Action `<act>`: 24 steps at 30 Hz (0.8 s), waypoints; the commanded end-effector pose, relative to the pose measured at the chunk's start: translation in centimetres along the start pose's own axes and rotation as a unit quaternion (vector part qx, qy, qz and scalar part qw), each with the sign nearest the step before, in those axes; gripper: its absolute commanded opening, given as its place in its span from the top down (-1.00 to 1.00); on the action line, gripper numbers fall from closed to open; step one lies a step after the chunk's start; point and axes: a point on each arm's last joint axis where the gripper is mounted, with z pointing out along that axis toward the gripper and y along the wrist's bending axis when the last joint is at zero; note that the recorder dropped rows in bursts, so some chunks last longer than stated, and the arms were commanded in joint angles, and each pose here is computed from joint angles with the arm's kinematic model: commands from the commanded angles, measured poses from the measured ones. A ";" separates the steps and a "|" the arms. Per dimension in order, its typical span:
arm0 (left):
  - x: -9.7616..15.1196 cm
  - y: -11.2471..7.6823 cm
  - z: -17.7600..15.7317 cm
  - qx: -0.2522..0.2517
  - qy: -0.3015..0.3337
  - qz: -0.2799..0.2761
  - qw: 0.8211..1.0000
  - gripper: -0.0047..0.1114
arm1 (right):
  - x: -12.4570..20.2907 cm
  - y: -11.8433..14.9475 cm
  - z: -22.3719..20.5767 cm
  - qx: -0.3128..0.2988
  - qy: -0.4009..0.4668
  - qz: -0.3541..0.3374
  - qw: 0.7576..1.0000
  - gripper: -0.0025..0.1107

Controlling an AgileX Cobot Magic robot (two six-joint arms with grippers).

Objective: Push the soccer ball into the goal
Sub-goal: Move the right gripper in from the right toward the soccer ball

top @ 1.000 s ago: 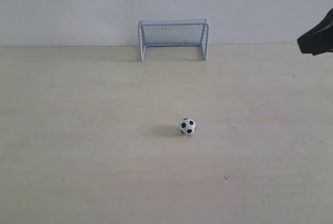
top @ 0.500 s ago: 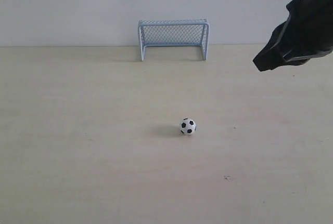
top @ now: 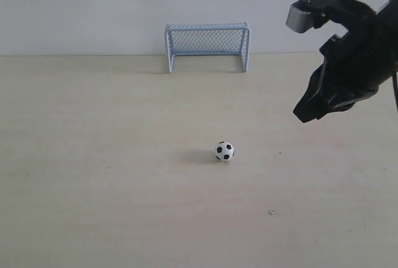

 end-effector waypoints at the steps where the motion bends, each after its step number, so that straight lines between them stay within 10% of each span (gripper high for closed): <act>1: -0.3 -0.1 -0.1 0.005 -0.010 -0.007 1.000 0.81 | -0.9 1.1 1.4 -0.025 0.029 -0.040 0.998 0.96; 24: -0.3 -0.1 -0.1 0.005 -0.010 -0.007 1.000 0.81 | -2.9 2.4 6.6 -0.045 0.138 -0.085 0.986 0.96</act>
